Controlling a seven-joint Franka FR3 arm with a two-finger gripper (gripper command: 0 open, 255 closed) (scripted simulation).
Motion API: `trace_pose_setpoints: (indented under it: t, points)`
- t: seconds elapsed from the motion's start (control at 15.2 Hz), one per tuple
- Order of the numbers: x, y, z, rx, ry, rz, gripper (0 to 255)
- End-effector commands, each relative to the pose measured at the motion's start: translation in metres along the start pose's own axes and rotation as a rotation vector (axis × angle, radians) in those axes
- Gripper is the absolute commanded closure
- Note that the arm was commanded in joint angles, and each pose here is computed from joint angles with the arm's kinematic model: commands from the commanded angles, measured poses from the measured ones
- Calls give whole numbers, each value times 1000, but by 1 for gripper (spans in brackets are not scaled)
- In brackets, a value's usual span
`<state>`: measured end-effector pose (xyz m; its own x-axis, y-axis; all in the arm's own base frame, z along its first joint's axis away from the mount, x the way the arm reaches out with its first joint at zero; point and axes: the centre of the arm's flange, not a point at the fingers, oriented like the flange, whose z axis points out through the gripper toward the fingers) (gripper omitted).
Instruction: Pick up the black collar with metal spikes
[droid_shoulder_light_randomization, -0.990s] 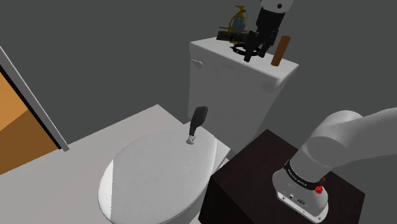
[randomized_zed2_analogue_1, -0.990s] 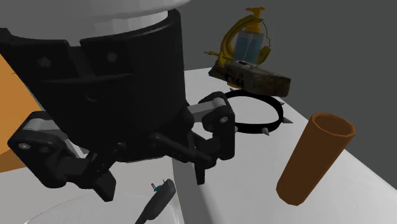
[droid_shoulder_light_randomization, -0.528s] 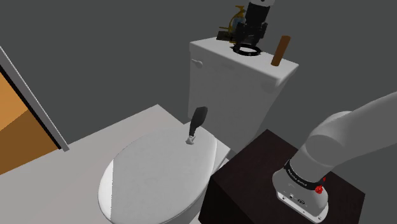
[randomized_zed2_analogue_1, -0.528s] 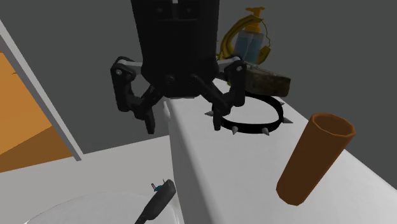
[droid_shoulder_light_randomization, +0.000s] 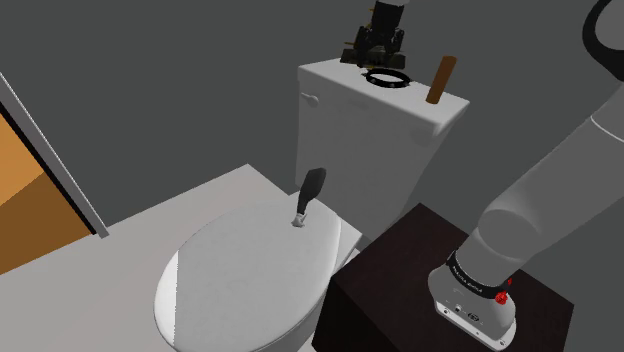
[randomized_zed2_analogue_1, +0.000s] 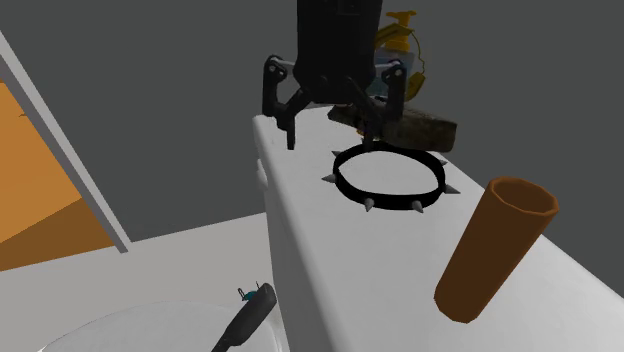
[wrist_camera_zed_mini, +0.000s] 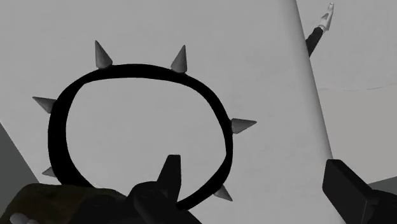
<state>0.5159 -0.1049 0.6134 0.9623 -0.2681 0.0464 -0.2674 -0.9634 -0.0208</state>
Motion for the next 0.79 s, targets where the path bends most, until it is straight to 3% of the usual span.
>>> trace_pose_setpoints:
  t: [0.0,0.66,0.73]
  points:
    - [22,13,-2,3,-4,30,0]
    - [26,17,38,3,-6,38,0]
    - [26,17,39,3,-6,38,255]
